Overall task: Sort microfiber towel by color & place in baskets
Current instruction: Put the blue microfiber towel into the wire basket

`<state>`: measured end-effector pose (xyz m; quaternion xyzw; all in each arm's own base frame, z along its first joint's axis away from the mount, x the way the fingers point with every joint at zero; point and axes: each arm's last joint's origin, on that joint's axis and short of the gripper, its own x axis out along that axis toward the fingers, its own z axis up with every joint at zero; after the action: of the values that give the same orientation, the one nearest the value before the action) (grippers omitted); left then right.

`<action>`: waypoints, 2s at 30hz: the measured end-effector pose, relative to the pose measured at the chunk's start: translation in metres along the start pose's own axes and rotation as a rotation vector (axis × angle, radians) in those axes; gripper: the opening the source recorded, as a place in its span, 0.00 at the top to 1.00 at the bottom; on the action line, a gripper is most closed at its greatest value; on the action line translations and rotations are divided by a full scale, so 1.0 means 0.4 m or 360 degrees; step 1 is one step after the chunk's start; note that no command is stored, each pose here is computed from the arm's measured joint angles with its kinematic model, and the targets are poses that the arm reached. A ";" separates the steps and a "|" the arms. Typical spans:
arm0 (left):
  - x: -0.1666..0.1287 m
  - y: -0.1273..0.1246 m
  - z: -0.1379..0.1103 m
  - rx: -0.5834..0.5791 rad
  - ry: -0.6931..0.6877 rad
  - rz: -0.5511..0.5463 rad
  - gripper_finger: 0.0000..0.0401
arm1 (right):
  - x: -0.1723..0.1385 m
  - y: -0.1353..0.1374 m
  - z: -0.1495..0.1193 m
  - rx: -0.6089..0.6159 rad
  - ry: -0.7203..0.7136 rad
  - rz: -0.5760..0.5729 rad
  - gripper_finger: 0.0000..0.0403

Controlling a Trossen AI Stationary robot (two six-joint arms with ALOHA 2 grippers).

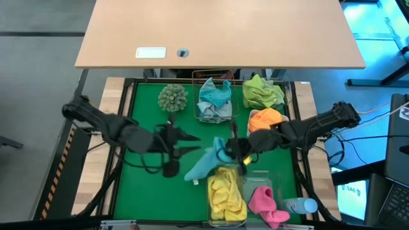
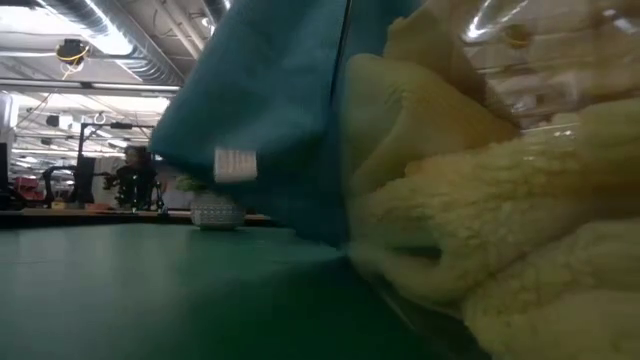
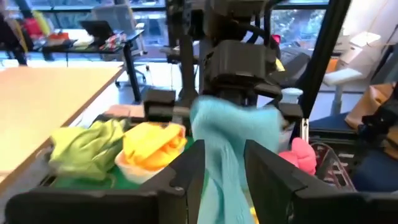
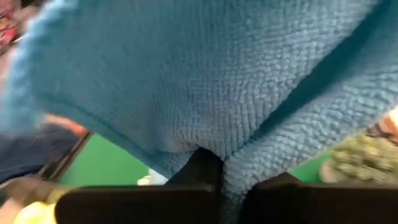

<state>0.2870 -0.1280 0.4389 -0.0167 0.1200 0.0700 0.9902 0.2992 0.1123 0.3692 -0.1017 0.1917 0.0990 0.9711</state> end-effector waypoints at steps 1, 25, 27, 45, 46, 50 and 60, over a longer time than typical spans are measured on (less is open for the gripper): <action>-0.022 0.012 0.005 -0.0018 0.0012 0.0004 0.73 | -0.005 -0.016 0.002 0.0014 -0.0009 -0.0025 0.97; -0.066 0.122 -0.420 -0.0151 0.0307 0.0273 0.83 | -0.259 -0.403 0.102 0.0016 -0.0439 -0.0943 0.99; -0.051 0.129 -0.467 -0.0174 0.0276 0.0220 0.84 | -0.276 -0.424 0.107 0.0023 -0.0447 -0.1003 0.99; -0.004 0.264 -0.610 -0.0313 -0.0228 -0.0195 0.84 | -0.103 -0.653 -0.083 0.0206 0.0087 -0.0970 0.99; -0.002 0.269 -0.610 -0.0314 -0.0225 -0.0195 0.84 | -0.087 -0.662 -0.100 0.0224 0.0138 -0.0960 0.99; 0.002 0.283 -0.610 -0.0285 -0.0216 -0.0203 0.84 | -0.032 -0.676 -0.155 0.0284 0.0325 -0.0893 0.98; 0.013 0.334 -0.599 -0.0164 -0.0265 -0.0268 0.84 | 0.074 -0.688 -0.280 0.0460 0.0711 -0.0749 0.94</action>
<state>0.2167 -0.0070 0.2031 -0.0718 0.0319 -0.0060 0.9969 0.3502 -0.1737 0.3003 -0.0237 0.3828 -0.1802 0.9058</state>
